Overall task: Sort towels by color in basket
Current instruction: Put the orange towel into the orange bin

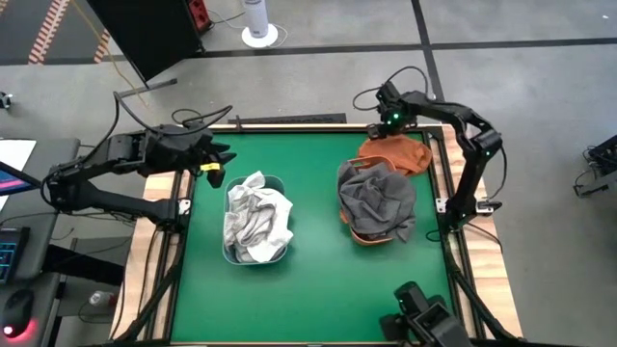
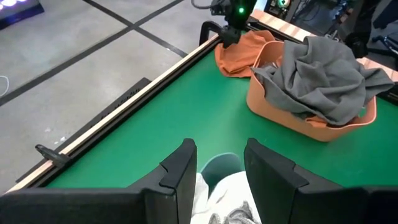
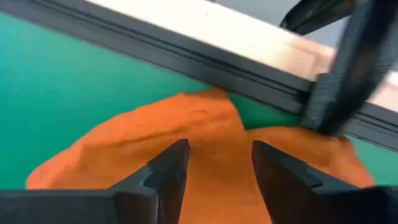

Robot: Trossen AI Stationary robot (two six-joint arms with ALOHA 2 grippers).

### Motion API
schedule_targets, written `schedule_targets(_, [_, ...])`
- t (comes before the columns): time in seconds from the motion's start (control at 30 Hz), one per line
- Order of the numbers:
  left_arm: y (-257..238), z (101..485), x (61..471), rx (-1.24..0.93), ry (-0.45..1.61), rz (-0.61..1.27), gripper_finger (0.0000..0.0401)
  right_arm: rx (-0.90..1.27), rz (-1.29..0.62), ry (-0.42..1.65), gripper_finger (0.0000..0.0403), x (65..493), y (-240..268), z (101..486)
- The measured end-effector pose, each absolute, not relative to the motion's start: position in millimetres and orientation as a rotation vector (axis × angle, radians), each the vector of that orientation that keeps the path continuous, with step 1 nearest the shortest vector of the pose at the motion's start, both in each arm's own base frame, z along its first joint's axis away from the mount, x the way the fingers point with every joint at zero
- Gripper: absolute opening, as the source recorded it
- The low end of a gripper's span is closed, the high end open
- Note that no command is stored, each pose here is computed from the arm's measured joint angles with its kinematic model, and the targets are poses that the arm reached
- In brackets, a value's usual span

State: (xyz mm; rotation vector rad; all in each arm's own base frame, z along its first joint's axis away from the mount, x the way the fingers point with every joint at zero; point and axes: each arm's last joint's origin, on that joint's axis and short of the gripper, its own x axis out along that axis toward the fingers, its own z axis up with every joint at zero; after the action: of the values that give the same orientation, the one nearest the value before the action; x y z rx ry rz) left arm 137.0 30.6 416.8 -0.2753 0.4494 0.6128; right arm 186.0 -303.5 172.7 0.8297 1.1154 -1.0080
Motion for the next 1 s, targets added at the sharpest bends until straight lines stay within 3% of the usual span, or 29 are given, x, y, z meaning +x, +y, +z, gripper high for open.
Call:
schedule_targets(0.33, [31,417,137,-0.276,0.449,0.613,0.0125,0.794,-0.929,1.197,0.0197,199,-302,149])
schedule_targets(0.43, [31,417,137,-0.275,0.449,0.613,0.0125,0.781,-0.909,1.219,0.0155,201,-302,146])
schedule_targets(0.6, [31,417,137,-0.275,0.449,0.613,0.0125,0.741,-0.867,1.246,0.0039,203,-299,149])
schedule_targets(0.7, [31,417,137,-0.273,0.45,0.613,0.0125,0.724,-0.829,1.278,0.0021,206,-300,155])
schedule_targets(0.83, [31,417,137,-0.273,0.449,0.613,0.0125,0.677,-0.796,1.271,0.0023,214,-306,185])
schedule_targets(1.0, [31,417,137,-0.274,0.447,0.613,0.0125,0.537,-0.754,1.169,0.0022,221,-300,257])
